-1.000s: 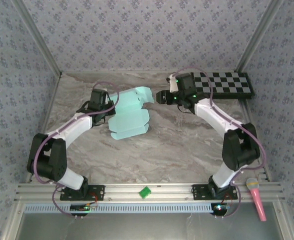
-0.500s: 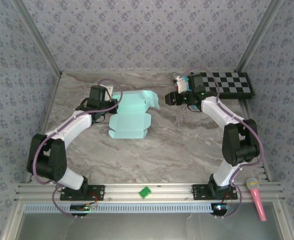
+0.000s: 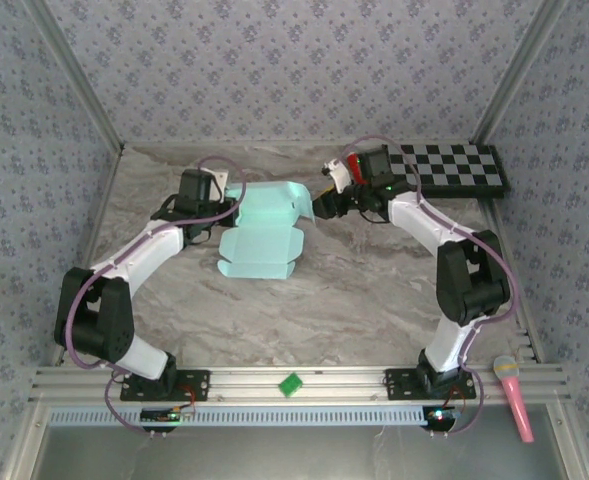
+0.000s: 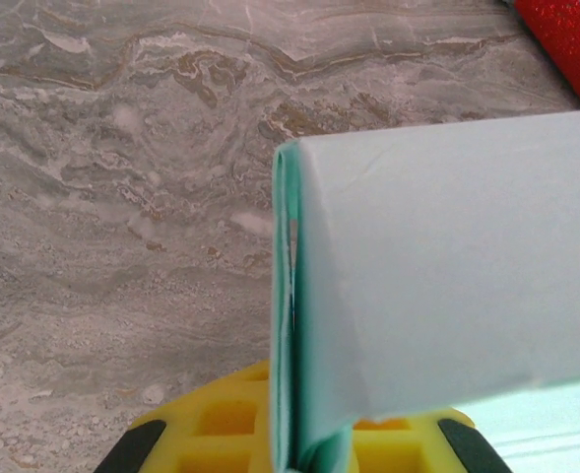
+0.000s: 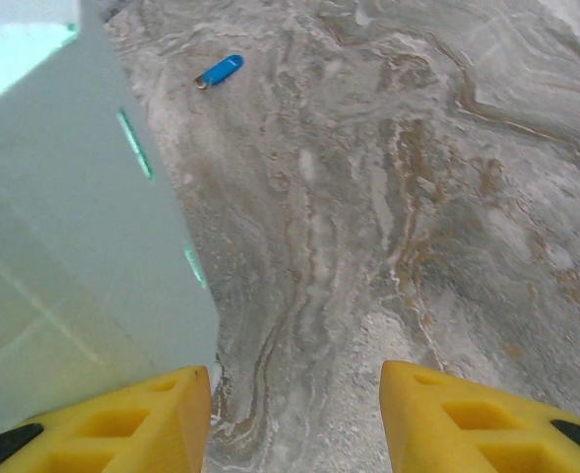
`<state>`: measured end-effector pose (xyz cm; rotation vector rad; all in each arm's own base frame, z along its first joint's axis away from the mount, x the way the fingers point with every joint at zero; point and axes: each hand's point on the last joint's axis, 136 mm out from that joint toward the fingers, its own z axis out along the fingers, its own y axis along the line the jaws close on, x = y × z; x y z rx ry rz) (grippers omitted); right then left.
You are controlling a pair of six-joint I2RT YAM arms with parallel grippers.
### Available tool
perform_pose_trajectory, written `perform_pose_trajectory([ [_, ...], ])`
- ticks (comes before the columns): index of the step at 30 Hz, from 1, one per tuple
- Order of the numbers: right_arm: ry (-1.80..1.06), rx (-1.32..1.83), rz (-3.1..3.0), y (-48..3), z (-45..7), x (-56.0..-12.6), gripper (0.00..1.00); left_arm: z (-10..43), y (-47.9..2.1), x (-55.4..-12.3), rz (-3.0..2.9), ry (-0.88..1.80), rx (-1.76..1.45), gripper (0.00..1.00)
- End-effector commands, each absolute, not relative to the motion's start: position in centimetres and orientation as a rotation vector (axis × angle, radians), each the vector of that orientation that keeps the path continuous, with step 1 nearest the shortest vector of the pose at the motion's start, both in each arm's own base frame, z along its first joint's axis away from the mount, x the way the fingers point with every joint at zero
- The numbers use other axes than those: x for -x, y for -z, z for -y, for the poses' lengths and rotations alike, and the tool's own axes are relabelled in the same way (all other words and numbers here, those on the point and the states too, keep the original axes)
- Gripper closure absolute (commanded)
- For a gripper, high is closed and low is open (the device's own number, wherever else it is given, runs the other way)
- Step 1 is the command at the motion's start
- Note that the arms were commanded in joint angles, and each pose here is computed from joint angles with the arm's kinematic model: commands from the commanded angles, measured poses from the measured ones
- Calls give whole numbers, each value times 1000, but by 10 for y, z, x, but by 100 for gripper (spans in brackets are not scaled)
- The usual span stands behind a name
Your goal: Fold the paper box
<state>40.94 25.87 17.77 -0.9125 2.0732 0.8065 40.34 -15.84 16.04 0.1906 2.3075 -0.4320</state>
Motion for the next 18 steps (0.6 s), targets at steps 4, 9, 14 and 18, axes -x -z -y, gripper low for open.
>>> perform_pose_trajectory([
  [4, -848, 1038, -1994, -190, -278, -400, 50, 162, -167, -413, -2306, 450, -179, 100],
  [9, -876, 1077, -1994, -189, -290, -395, 51, 162, -165, -414, -2314, 454, -162, 100],
  [14, -903, 1109, -1990, -189, -301, -391, 52, 162, -165, -415, -2319, 456, -151, 100],
  [18, -925, 1128, -1981, -191, -310, -389, 53, 164, -163, -415, -2324, 458, -149, 100],
])
